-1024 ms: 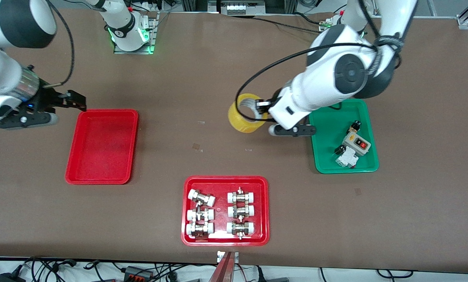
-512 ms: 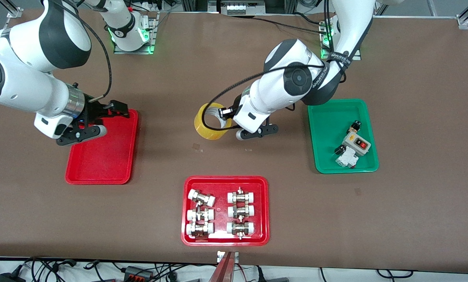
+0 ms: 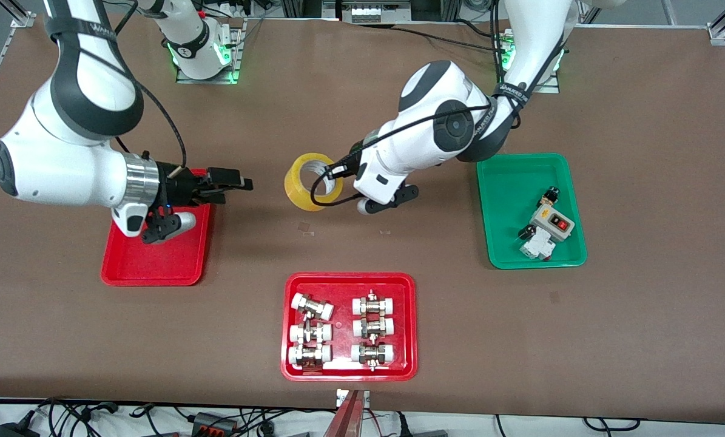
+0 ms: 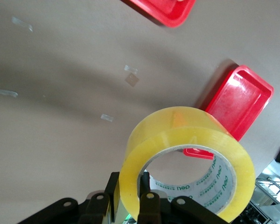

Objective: Left arm passes tape to right arm into tray
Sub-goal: 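Hold the tape out with the left gripper while the right gripper reaches it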

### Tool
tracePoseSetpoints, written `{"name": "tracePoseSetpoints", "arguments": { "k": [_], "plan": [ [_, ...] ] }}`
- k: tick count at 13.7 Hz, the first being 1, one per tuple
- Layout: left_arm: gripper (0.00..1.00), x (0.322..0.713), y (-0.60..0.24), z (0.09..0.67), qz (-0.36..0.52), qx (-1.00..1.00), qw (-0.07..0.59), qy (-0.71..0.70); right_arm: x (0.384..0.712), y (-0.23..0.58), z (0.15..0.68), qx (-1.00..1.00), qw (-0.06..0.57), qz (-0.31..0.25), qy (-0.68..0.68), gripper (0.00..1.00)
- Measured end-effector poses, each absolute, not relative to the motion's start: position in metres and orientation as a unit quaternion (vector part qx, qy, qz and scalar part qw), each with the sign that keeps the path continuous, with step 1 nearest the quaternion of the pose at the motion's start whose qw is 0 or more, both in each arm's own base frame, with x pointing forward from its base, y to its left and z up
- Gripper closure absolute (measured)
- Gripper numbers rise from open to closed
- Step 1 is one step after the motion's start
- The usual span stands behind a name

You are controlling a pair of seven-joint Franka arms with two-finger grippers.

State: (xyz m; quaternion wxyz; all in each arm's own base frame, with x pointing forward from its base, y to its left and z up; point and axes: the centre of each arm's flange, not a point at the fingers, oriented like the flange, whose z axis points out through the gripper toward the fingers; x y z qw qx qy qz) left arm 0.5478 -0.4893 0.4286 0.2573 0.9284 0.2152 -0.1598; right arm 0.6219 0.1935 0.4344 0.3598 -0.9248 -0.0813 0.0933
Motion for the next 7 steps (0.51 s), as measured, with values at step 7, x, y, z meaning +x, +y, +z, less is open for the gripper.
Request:
{"name": "tracePoseSetpoints", "arguments": {
  "k": [7],
  "plan": [
    [0.79,0.558,-0.510,0.421,-0.163,0.915,0.269,0.253,0.629,0.202,0.409,-0.902,0.412,0.097,-0.090,0.00]
  ]
}}
